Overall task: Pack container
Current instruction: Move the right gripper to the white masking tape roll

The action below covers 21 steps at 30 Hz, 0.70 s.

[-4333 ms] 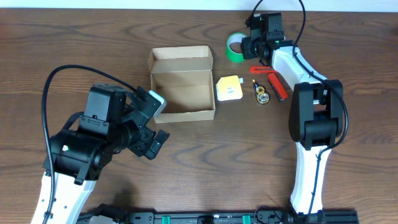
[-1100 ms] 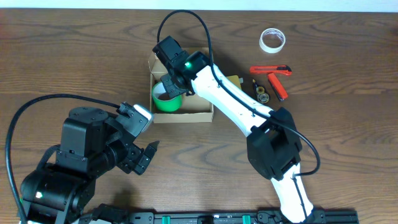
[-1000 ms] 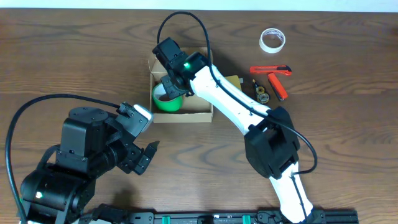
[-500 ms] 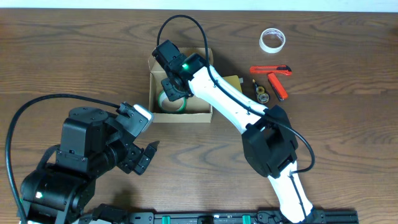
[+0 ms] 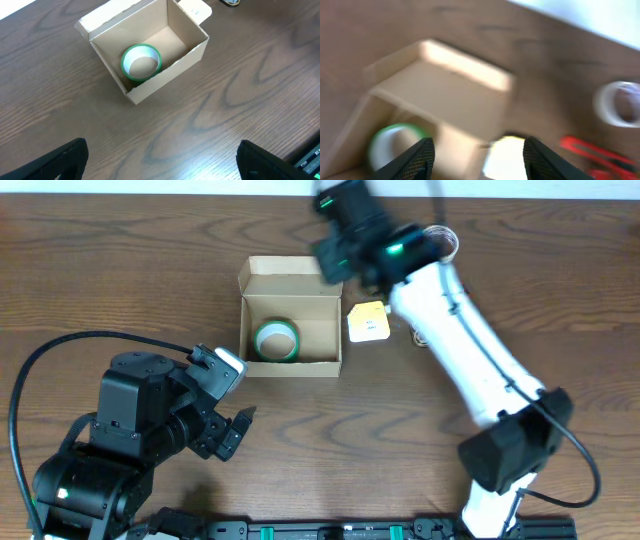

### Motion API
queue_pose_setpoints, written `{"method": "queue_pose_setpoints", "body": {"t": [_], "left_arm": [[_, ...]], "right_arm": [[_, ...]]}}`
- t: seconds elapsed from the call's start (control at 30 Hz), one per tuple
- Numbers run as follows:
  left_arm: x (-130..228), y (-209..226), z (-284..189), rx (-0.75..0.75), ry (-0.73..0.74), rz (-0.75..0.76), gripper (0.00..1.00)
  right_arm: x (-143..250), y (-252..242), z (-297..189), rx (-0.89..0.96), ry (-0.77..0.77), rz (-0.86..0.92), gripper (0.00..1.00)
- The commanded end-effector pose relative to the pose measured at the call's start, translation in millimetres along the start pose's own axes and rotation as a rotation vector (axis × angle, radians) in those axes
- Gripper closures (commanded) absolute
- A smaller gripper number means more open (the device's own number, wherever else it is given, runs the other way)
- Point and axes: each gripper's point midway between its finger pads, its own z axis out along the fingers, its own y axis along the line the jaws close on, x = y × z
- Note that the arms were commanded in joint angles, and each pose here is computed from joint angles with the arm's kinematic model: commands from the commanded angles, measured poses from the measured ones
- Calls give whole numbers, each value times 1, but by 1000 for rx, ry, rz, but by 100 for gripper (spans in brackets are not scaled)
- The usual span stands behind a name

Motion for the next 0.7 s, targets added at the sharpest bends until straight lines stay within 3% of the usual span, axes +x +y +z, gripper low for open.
{"method": "queue_pose_setpoints", "body": {"t": [0.0,0.23,0.67], "left_arm": [[-3,1,-4,-9,-11,11,5],[-3,1,-4,-9,-11,11,5],[-3,1,-4,-9,-11,11,5]], "right_arm": [[10,-64,20,102,48,30,40],[27,-158,54,185,91,55,37],[47,-225,143,245,63,63,28]]}}
